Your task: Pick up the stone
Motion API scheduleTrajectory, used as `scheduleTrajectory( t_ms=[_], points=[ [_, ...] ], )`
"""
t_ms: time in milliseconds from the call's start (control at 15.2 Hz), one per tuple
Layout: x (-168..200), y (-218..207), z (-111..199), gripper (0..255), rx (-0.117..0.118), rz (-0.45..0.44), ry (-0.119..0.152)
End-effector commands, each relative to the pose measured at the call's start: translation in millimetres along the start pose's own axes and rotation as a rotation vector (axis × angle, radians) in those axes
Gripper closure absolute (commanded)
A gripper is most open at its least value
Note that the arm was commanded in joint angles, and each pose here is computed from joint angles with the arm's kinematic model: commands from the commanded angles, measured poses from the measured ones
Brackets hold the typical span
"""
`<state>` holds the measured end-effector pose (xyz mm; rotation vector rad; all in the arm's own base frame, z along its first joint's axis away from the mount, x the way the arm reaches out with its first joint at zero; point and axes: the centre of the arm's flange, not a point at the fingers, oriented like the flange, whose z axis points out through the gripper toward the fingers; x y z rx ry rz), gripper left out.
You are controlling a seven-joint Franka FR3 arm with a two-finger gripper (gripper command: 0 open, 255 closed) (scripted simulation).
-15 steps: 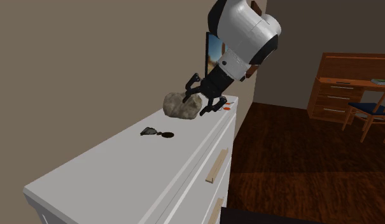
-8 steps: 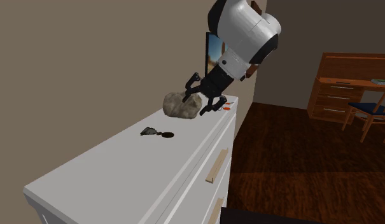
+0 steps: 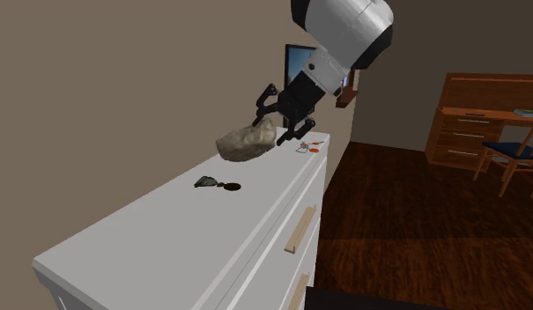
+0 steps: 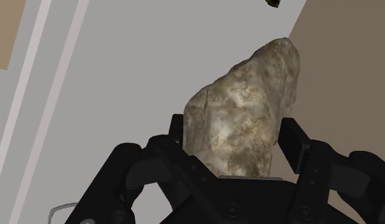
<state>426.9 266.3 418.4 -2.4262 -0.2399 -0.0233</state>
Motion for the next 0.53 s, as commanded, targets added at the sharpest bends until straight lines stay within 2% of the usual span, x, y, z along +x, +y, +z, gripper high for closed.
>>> scheduleTrajectory(
  t_ms=[0, 462],
  points=[
    [0, -7, -9, 255, 0.000, 0.000, 0.001],
    [3, -25, -29, 255, 0.000, 0.000, 0.001]
  ],
)
